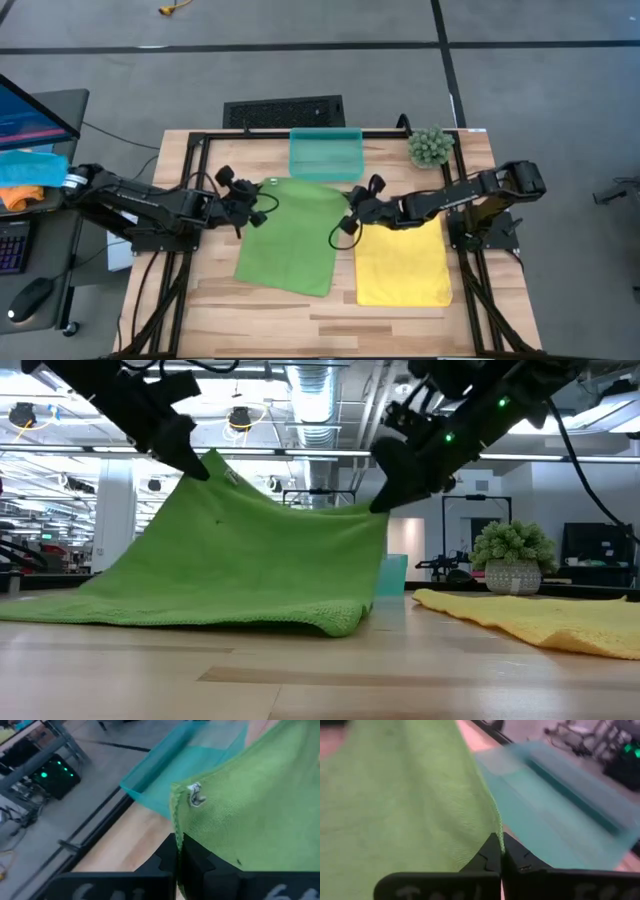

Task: Roll microfiber towels into tight, uniform cylinder then place into a basket
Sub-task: Fold the green towel

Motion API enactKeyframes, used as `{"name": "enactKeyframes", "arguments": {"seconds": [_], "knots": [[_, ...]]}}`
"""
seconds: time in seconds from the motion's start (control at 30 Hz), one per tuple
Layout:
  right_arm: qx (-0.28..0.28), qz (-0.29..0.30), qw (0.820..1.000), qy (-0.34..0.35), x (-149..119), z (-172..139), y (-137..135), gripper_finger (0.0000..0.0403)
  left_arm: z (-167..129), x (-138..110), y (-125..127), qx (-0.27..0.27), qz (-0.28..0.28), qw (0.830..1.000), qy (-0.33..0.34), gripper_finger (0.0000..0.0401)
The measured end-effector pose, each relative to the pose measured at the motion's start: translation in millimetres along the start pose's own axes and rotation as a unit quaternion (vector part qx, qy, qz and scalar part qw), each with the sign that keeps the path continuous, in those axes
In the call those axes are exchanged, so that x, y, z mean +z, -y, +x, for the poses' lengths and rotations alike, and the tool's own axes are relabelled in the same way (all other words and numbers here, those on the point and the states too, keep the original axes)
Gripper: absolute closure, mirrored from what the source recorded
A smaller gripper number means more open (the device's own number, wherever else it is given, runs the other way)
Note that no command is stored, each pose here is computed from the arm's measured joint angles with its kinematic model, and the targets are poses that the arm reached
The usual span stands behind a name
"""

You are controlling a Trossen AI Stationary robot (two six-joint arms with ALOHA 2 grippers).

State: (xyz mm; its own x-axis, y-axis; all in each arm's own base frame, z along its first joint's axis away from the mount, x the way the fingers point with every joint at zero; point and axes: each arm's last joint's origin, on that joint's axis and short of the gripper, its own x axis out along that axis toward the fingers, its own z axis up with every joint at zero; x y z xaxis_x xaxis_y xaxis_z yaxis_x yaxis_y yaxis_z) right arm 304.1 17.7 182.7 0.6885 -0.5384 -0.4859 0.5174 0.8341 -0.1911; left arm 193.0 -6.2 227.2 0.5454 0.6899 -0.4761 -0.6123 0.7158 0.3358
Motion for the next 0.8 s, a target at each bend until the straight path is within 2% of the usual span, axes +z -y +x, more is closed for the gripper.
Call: {"name": "enactKeyframes", "arguments": {"seconds": [0.2,0.3,0.53,0.8], "knots": [[0.032,-0.056,0.998,0.022,0,-12,-17,0.0399,4,-22,5,-0.036,0.050,0.997,-0.040,0.0401],[0.043,-0.072,0.996,0.029,-1,-17,-23,0.0394,3,-32,9,-0.041,0.057,0.997,-0.043,0.0401],[0.061,-0.090,0.993,0.039,-2,-24,-31,0.0398,-8,-40,18,-0.044,0.101,0.994,-0.016,0.0401],[0.096,-0.089,0.990,0.056,-5,-39,-48,0.0392,-26,-45,31,-0.085,0.143,0.986,0.014,0.0401]]}}
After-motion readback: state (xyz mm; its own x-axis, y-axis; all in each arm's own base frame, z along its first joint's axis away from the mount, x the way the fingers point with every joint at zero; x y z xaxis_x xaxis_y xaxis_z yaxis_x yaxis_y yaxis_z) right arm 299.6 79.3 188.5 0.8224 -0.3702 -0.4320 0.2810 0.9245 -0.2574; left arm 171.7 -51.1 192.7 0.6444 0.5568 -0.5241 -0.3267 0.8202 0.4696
